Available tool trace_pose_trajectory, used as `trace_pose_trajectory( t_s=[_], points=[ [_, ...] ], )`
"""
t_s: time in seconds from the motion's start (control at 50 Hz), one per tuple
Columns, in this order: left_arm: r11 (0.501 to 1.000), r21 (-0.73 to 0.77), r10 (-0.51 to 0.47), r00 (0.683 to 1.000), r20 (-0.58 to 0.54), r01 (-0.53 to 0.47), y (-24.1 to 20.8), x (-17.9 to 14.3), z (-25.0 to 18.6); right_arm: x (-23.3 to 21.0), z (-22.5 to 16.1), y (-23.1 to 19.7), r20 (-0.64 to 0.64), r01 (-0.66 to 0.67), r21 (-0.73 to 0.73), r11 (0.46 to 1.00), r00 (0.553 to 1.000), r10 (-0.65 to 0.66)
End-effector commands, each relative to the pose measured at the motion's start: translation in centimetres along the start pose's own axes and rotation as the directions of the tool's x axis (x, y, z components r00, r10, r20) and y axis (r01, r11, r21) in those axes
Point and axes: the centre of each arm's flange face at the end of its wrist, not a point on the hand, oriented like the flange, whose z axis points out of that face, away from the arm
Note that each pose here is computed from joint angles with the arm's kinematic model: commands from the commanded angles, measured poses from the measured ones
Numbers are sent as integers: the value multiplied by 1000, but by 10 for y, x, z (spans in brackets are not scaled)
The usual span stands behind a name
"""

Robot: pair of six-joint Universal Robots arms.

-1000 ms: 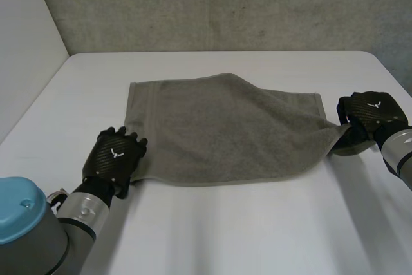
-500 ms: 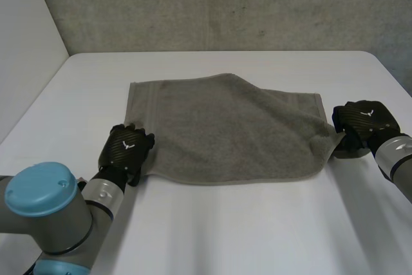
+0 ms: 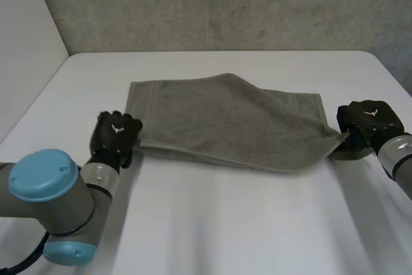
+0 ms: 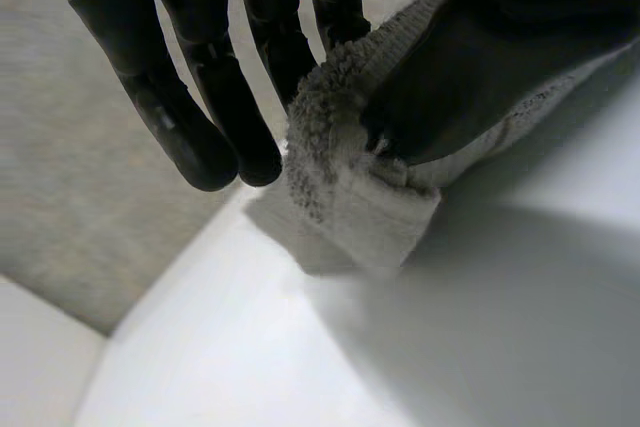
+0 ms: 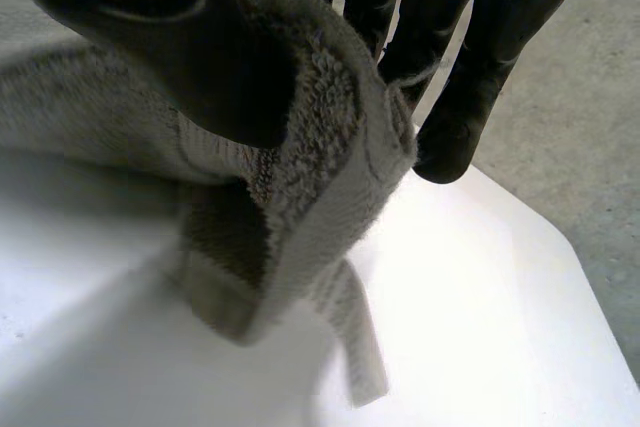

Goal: Fold the towel.

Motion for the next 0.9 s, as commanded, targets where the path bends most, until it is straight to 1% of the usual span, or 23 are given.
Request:
trace_pose_trajectory(
  t_s=[0.02,0.04,0.12,0.16,0.2,0.22,0.26,0.3,0.34,0.4,0.42,0.46,0.52,0.64,0.72,0.74,0.76,0.78,0.8,0.82,0.86,0.88,0.9],
  points=[
    [989,145,-26,993,118,9,-52,-34,-15,13,-11,-36,-47,17,93,995,999,-13],
    [989,146,-26,993,118,9,-52,-34,-15,16,-18,-48,-59,30,125,992,998,-23],
    [974,225,-42,987,157,6,-77,-50,-31,25,-28,-64,-79,41,150,988,996,-29],
    [972,234,-44,986,162,5,-80,-52,-36,30,-31,-66,-85,35,136,990,996,-23],
    [972,234,-44,985,165,5,-81,-54,-41,29,-38,-60,-43,14,69,998,999,-11],
    [975,222,-42,986,164,4,-78,-55,-46,29,-38,-60,-42,14,69,998,999,-11],
    [977,212,-36,987,156,2,-75,-54,-53,26,-42,-57,-7,2,35,999,1000,-2],
    [979,204,-24,990,136,-5,-72,-53,-61,24,-53,-48,62,17,-22,1000,998,-15],
    [980,197,15,996,91,-33,-70,-50,-77,25,-59,-43,82,37,-50,998,996,-33],
    [979,193,52,996,72,-65,-68,-54,-92,33,-72,-40,92,82,-87,993,993,-74],
    [979,193,52,996,72,-65,-68,-54,-92,33,-72,-40,92,83,-87,993,993,-74],
    [978,193,62,995,75,-76,-69,-58,-97,43,-87,-48,91,100,-101,990,992,-91],
    [977,199,64,995,76,-78,-71,-65,-107,55,-96,-53,85,84,-96,992,994,-76],
    [974,213,74,997,32,-79,-70,-66,-106,60,-99,-57,122,60,-51,997,991,-53],
    [980,185,76,997,-12,-73,-60,-63,-96,58,-91,-51,164,48,-44,998,986,-40],
    [986,153,74,996,-45,-67,-50,-57,-86,57,-80,-44,186,45,-58,997,982,-33],
    [989,135,75,995,-63,-66,-43,-54,-70,57,-80,-44,187,45,-58,997,982,-33],
    [989,135,75,995,-63,-66,-43,-54,-70,55,-66,-40,203,63,-61,996,978,-49],
    [990,128,74,995,-69,-65,-39,-52,-59,51,-51,-35,213,76,-76,994,975,-59],
    [990,128,74,995,-69,-65,-39,-52,-59,51,-51,-35,213,76,-76,994,975,-59],
    [994,98,66,994,-90,-57,-25,-47,-31,38,-23,-26,229,117,-118,986,970,-88],
    [994,98,66,994,-90,-57,-25,-47,-31,38,-23,-26,229,117,-118,986,969,-88],
    [995,82,63,993,-96,-55,-18,-44,-16,33,-10,-23,228,136,-136,981,968,-103]
  ],
)
